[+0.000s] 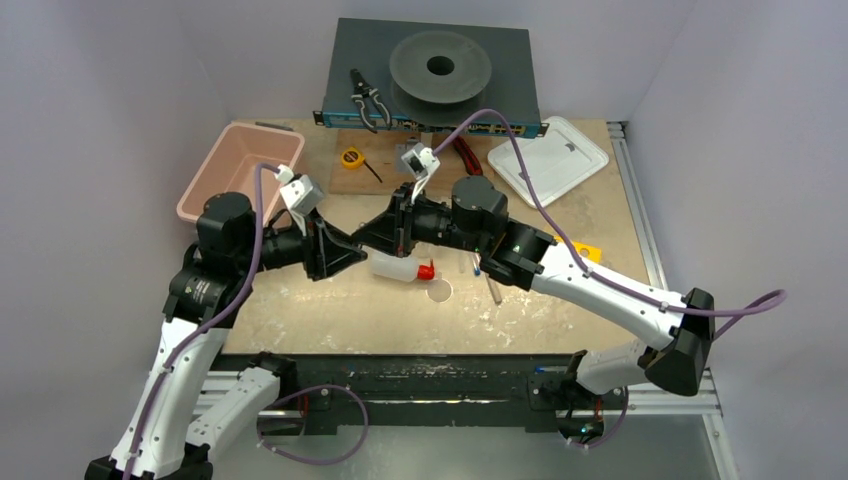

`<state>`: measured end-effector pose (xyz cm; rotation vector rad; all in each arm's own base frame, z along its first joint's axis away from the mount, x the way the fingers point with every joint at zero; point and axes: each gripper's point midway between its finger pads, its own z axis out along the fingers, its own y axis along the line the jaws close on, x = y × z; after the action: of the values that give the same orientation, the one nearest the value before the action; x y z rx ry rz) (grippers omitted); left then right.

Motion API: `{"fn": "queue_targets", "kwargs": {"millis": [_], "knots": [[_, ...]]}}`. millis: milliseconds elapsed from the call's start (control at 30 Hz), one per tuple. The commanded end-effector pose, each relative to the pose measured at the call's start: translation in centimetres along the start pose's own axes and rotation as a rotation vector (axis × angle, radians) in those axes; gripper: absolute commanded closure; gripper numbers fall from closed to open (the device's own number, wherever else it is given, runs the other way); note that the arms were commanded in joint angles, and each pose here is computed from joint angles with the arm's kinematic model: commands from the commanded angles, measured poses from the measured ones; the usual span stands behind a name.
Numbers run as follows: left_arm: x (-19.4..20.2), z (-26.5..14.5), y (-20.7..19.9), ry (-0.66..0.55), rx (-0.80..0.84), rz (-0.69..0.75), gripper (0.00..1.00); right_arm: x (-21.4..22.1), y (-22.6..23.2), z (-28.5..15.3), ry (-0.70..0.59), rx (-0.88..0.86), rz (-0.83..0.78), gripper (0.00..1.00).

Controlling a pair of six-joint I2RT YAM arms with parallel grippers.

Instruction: Organize the chemistry lab equipment

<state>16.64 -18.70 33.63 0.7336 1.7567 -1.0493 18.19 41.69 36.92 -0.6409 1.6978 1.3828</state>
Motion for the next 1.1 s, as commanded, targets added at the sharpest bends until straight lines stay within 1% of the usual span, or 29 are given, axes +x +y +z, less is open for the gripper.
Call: {"fn": "queue_targets", "kwargs": {"millis": [0,33,67,133,200,267,333,400,467,600,767,933,1067], "knots": [[-1.3,-0.3,-0.7,-0.013,0.007,0.024,0.33,-2.2,-0.2,-1.1,-0.082,0.060,-0.038,1.00],[-1.3,-0.4,-0.6,-0.007,-0.002,0.016,0.14,-2.2,-0.7,-1.5,-0.084,0.095,-0.041,1.00],[-1.3,-0.5,-0.4,-0.001,-0.014,0.010,0.04,-2.1,-1.6,-2.0,-0.088,0.151,-0.040,1.00],[-1.4,-0.7,0.0,0.008,-0.051,0.005,0.00,-1.8,-4.8,-3.9,-0.097,0.332,-0.054,1.00],[-0.9,-0.9,0.5,0.041,-0.086,-0.009,0.00,-1.1,-8.8,-6.8,-0.111,0.547,-0.056,1.00],[0.2,-0.9,1.7,0.113,-0.136,-0.038,0.00,-0.6,-12.3,-10.8,-0.146,0.747,-0.035,1.00],[1.3,-1.0,3.3,0.191,-0.206,-0.074,0.00,0.7,-16.0,-15.2,-0.175,0.941,0.007,1.00],[2.0,-1.0,4.5,0.239,-0.246,-0.088,0.00,1.2,-18.6,-19.5,-0.242,1.081,0.068,1.00],[2.0,-1.1,5.0,0.240,-0.257,-0.083,0.00,2.8,-21.0,-23.4,-0.304,1.200,0.126,1.00],[1.9,-0.9,5.8,0.241,-0.266,-0.046,0.00,4.2,-22.8,-27.7,-0.398,1.357,0.136,1.00],[2.5,-0.8,6.8,0.284,-0.277,-0.055,0.00,5.2,-24.2,-32.2,-0.447,1.616,0.085,1.00],[2.6,-0.8,7.6,0.291,-0.299,-0.049,0.00,5.7,-24.6,-34.7,-0.513,1.740,0.056,1.00],[2.2,-0.6,8.0,0.276,-0.307,-0.055,0.00,7.1,-25.2,-36.2,-0.545,1.829,0.053,1.00]]}}
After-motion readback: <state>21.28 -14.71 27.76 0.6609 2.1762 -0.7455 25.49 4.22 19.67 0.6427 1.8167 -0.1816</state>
